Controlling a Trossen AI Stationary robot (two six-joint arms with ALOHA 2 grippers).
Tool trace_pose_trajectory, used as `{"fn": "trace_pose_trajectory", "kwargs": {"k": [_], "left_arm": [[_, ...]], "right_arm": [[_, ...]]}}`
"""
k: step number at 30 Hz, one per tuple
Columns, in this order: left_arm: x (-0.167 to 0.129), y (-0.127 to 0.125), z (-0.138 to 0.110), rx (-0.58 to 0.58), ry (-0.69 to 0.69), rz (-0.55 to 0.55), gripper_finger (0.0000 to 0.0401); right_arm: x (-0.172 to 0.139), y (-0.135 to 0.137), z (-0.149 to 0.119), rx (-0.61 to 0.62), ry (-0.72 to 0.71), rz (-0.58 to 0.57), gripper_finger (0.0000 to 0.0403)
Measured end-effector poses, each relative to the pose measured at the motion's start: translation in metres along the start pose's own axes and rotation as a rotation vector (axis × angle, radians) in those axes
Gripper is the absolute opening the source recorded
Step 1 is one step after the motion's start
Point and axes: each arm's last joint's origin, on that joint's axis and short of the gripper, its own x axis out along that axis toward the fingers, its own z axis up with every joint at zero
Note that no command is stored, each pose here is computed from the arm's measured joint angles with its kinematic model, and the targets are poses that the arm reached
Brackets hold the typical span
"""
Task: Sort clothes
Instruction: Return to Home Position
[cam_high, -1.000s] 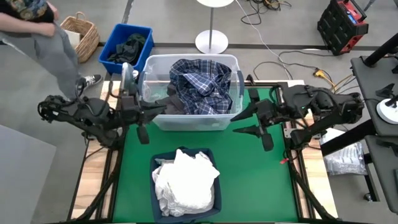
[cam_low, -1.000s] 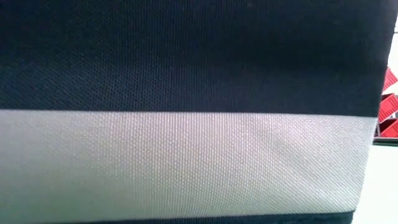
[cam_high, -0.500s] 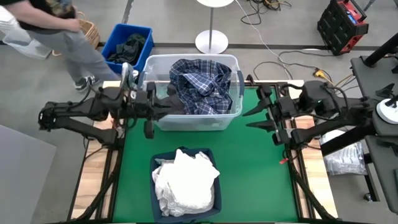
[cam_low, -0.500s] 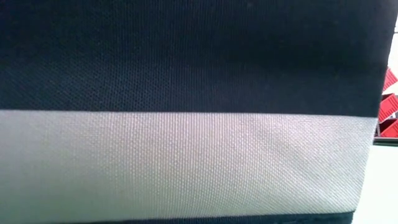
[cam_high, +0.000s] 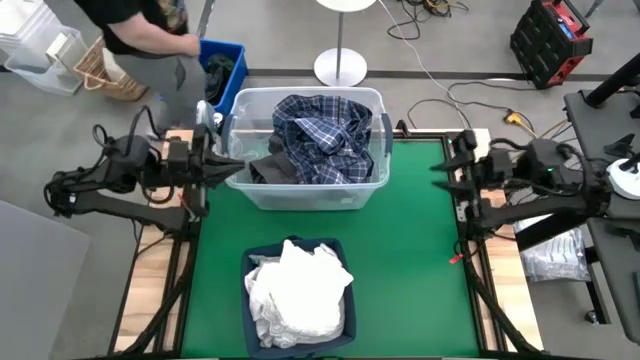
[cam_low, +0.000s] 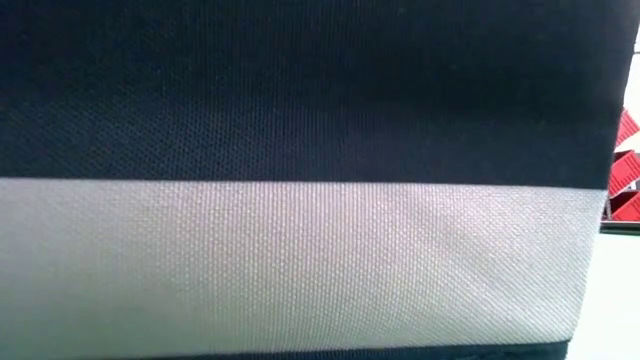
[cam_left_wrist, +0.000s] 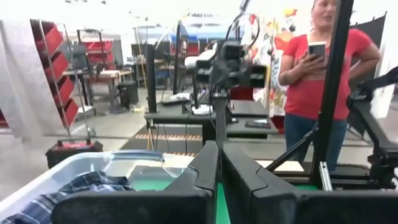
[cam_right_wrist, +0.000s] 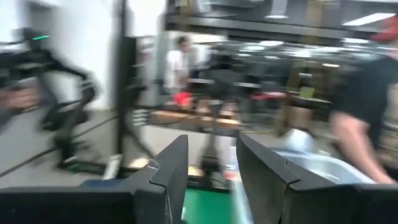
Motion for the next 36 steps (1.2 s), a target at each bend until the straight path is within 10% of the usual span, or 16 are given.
{"fn": "trace_pose_trajectory", "kwargs": {"k": [6, 12, 20, 36], "left_arm": [[-0.011, 0.001, -0.012, -0.071, -0.004, -0.003, 0.0], [-0.004, 0.0, -0.034, -0.065, 0.005, -0.006, 0.0], [-0.011, -0.002, -0.052, -0.022, -0.225, -0.072, 0.0], [-0.041, 0.001, -0.094, -0.071, -0.269, -0.067, 0.0]], "right_arm": [[-0.033, 0.001, -0.014, 0.148, -0.024, -0.137, 0.0139], [-0.052, 0.014, -0.029, -0.009, -0.127, 0.17, 0.0147], [-0.076, 0.019, -0.061, 0.001, -0.218, 0.17, 0.014], [-0.077, 0.026, -0.123, 0.058, -0.239, 0.173, 0.011]]}}
